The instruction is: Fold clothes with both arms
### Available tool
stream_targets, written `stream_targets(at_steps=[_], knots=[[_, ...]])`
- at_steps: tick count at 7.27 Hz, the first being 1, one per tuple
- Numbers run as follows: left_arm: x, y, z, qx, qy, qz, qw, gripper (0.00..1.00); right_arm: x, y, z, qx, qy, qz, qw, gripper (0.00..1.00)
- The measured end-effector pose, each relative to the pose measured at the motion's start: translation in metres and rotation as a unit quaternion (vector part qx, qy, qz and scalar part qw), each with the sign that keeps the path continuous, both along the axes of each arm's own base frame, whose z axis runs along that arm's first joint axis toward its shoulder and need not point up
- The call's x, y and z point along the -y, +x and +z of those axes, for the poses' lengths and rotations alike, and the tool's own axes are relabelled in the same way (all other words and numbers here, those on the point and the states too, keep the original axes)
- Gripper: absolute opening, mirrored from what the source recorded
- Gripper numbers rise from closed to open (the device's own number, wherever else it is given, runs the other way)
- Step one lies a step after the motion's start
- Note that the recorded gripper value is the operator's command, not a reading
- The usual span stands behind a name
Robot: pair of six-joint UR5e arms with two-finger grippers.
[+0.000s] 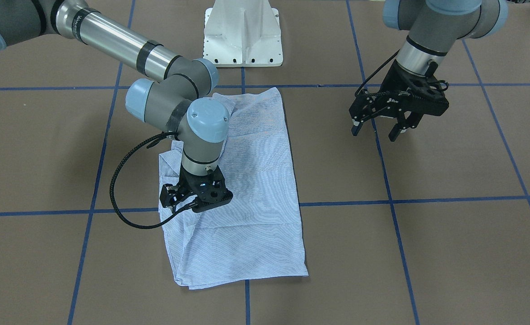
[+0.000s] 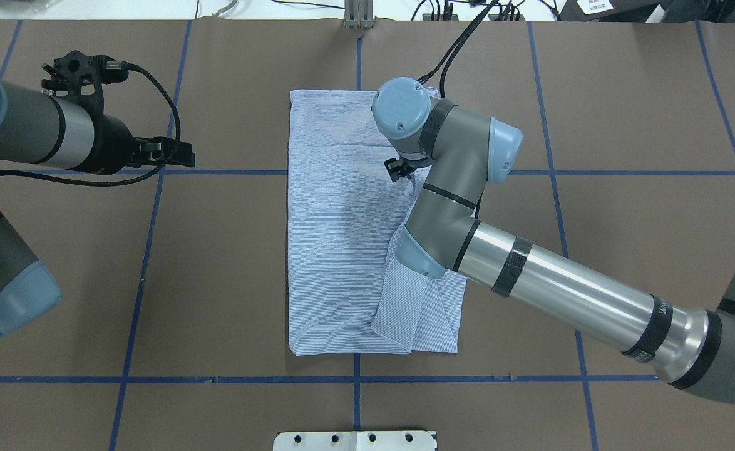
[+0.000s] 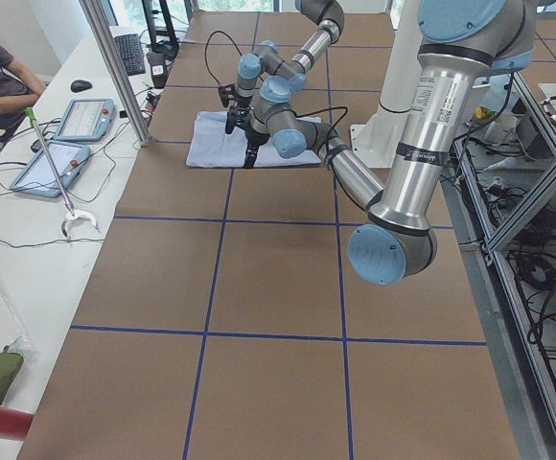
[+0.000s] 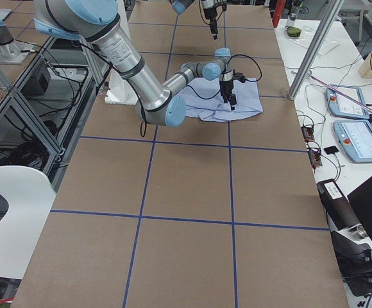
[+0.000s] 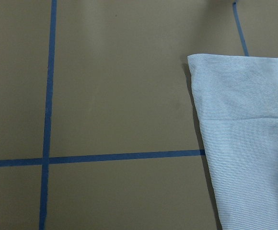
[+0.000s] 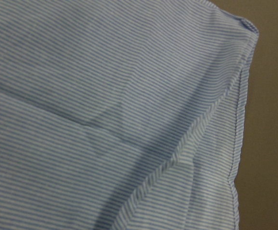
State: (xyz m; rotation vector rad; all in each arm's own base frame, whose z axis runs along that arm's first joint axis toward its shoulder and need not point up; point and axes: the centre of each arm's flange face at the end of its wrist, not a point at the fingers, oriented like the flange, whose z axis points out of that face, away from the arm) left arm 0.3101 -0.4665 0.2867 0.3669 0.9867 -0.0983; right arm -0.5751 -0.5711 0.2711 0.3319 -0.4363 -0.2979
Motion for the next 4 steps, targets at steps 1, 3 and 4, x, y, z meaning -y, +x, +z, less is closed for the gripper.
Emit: stream_targets(at_steps=[1, 3, 4], knots=[[0.0, 0.001, -0.001, -0.001, -0.001, -0.001, 1.0, 1.0, 0.001, 0.001, 0.004, -0.004, -0.002, 0.0, 1.0, 1.0], [0.002, 0.003, -0.004, -0.003, -0.001, -0.001, 1.0, 1.0, 0.008, 0.011, 0.01, -0.014, -0.007, 0.003, 0.9999, 1.0], [0.003, 0.004, -0.005, -0.005, -0.004, -0.003, 1.0, 1.0, 0.016, 0.022, 0.01, -0.02, -0.009, 0.004, 0.9998, 1.0]])
